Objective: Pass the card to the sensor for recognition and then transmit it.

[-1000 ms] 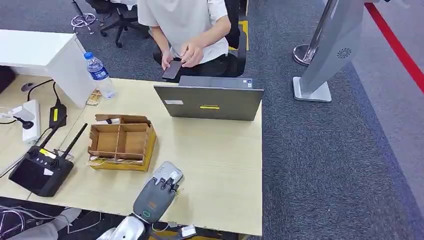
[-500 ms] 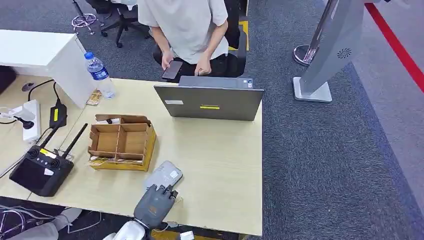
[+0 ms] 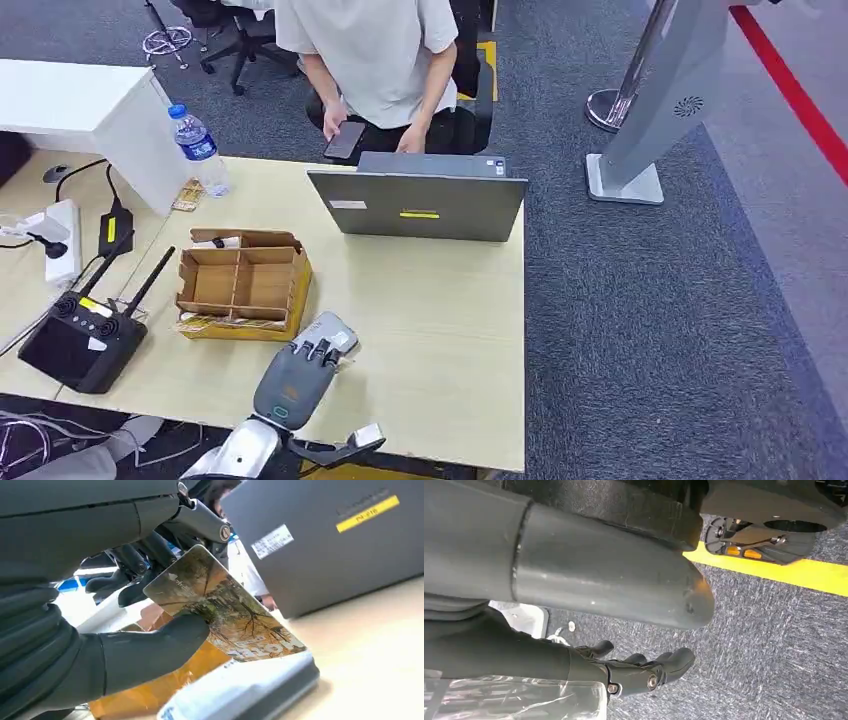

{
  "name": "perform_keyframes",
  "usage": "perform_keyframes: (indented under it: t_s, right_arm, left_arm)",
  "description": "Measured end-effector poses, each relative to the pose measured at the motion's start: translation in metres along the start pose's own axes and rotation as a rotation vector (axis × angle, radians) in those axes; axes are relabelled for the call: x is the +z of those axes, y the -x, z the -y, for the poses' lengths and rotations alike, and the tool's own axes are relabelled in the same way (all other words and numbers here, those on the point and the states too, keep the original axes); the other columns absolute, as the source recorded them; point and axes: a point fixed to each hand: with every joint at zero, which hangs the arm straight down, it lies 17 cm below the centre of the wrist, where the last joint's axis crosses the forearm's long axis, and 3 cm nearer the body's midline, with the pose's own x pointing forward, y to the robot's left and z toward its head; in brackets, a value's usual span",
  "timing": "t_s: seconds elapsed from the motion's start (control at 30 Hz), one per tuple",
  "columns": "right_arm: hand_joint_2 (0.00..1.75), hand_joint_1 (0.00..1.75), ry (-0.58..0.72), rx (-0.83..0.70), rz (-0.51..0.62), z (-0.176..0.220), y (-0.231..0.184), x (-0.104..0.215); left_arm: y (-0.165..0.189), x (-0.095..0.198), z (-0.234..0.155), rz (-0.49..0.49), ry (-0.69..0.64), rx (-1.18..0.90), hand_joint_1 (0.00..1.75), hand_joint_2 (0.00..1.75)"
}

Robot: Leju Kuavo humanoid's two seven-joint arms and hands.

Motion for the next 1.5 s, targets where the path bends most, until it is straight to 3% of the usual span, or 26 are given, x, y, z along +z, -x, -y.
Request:
perform_keyframes:
  t_s: [0.6, 1.2, 1.5]
  right_arm:
    - [0.00, 0.00, 0.000, 0.001, 0.001, 0.000, 0.000, 0.000]
    - [0.00, 0.00, -0.002, 0.016, 0.002, 0.000, 0.000, 0.000]
    - [0.00, 0.00, -0.002, 0.016, 0.002, -0.001, 0.000, 0.000]
  left_arm:
    - [0.007, 0.002, -0.007, -0.022, -0.016, 0.008, 1.75, 1.75]
    - [0.048, 0.010, 0.013, -0.157, 0.046, 0.005, 1.75, 1.75]
    - [0.052, 0.012, 0.017, -0.170, 0.058, 0.008, 1.75, 1.75]
